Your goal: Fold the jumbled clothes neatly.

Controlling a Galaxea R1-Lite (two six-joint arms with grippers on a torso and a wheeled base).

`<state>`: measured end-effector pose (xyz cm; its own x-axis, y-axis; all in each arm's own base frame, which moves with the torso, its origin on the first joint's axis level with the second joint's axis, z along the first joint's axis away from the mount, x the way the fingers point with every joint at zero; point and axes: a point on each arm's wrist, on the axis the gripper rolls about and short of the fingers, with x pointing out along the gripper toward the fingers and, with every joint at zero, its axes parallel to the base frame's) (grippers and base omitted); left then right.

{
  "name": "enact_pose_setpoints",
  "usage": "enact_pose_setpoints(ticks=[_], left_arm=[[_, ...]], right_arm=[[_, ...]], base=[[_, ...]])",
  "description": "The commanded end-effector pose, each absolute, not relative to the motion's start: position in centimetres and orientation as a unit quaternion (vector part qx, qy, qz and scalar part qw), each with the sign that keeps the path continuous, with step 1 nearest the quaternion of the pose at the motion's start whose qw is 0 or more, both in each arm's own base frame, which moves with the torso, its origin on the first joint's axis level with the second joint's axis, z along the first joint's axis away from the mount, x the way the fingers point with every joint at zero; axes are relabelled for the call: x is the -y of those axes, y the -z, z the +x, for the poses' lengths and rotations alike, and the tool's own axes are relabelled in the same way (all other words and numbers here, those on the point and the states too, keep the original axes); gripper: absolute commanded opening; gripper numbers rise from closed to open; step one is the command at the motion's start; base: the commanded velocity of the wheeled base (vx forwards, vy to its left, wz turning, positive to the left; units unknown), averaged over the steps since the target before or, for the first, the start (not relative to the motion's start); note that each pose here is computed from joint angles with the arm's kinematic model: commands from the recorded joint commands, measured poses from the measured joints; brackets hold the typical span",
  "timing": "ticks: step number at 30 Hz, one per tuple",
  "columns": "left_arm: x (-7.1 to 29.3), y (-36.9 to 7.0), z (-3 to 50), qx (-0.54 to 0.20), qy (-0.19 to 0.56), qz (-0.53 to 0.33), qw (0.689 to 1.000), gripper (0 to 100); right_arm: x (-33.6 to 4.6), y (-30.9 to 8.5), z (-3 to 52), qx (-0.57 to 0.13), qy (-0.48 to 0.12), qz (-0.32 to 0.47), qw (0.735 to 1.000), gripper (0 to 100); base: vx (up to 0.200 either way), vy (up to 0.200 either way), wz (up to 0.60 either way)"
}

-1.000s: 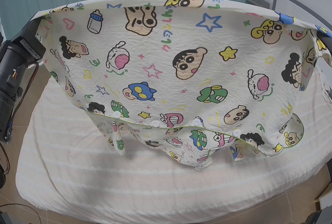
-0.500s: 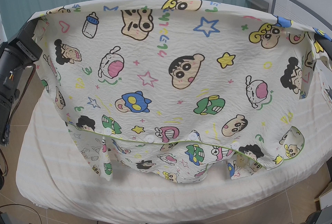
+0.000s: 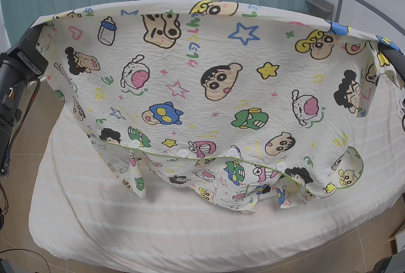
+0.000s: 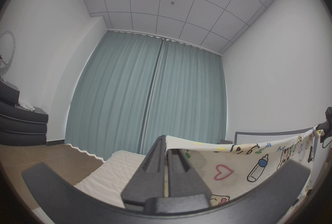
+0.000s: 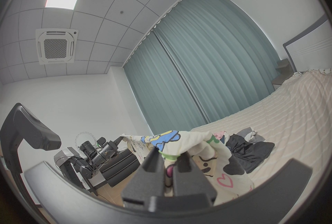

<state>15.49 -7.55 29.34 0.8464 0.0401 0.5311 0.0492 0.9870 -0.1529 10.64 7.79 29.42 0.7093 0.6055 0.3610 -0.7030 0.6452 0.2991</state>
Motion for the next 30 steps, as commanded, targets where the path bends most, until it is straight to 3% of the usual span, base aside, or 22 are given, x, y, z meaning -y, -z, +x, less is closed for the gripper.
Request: enact_pose_setpoints(ticks=[1,30], left_arm=[[7.3,-29.3,15.4,0.278,-0.003,-0.079,0.957,0],[6.2,-28.6,15.0,0.273,-0.025,-0.069,0.959,0]], right_arm=[[-8.0,-29.2,11.0,0.108,-0.363,0.211,0.901,0],[-8.8,-29.9,12.0,0.106,-0.369,0.210,0.899,0]], base=[[0.000,0.200,0.00],[0.000,0.200,0.00]])
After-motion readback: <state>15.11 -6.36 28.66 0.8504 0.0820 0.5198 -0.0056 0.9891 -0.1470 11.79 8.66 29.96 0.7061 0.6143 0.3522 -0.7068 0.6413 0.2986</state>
